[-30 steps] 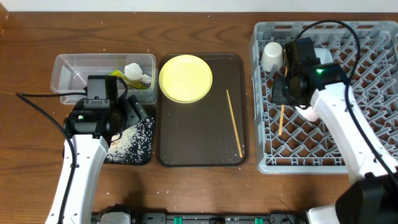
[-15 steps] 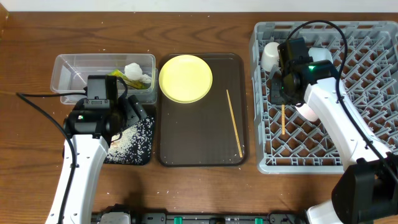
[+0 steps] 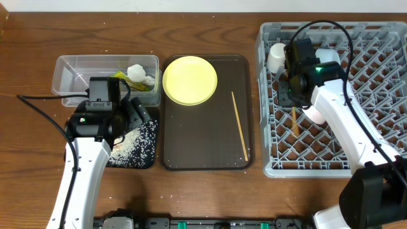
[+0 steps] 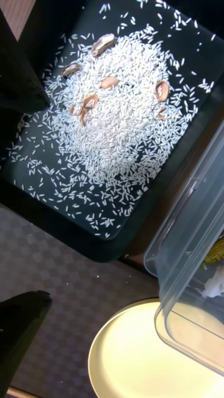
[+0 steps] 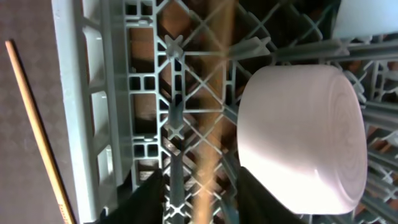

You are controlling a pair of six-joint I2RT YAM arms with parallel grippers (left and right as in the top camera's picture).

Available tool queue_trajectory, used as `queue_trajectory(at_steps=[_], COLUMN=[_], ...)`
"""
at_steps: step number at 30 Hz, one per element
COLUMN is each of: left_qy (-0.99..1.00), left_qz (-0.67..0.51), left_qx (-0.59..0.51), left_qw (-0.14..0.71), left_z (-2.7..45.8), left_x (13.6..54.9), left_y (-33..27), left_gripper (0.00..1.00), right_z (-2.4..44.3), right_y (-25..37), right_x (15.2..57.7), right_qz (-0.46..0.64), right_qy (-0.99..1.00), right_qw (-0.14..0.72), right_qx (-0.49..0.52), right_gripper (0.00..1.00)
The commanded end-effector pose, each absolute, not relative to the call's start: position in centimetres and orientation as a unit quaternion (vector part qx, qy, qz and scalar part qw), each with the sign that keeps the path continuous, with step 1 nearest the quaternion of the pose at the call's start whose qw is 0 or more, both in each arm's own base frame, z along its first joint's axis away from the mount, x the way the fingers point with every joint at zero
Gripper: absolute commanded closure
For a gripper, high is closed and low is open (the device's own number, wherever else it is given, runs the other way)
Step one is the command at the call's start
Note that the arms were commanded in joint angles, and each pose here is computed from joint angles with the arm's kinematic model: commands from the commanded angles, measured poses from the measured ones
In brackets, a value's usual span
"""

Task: Sort waste into correct bins and load items into the dishwasher rack
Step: 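Grasp one chopstick and stand it upright in the rack, then return the right gripper to the tray and grasp the second chopstick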

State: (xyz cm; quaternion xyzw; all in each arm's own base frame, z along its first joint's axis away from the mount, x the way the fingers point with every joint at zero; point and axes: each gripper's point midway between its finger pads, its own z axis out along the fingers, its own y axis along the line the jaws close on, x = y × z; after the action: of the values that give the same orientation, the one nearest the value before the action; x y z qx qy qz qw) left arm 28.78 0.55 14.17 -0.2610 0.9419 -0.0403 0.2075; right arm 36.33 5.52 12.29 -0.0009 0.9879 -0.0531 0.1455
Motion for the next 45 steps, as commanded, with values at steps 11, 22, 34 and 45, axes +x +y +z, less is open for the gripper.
queue_trajectory(at_steps=[11,22,34,45], left_qy=[0.941,0.941,0.941,0.941], left_qz=[-0.037,-0.036,-0.037,-0.037], left_qx=[-0.263,-0.264,-0.263,-0.263], left_qw=[0.211,0.211,0.211,0.211], left_z=[14.4,14.4,14.4,14.4], left_x=[28.9,28.9,28.9,28.9], left_y=[0.8,0.8,0.8,0.8], left_gripper=[0.06,0.06,0.06,0.06], right_z=[12.1,14.1,9.8,1.0], right_y=[10.0,20.8,22.3,21.8], right_x=[35.7,35.2,34.7,34.2], right_qz=[0.076,0.203,0.044,-0.001], right_qy=[0.989,0.959,0.975,0.987], right_qw=[0.125,0.161,0.178,0.089], right_qx=[-0.019,-0.119,-0.129,-0.133], right_gripper=[0.62,0.62,0.62,0.61])
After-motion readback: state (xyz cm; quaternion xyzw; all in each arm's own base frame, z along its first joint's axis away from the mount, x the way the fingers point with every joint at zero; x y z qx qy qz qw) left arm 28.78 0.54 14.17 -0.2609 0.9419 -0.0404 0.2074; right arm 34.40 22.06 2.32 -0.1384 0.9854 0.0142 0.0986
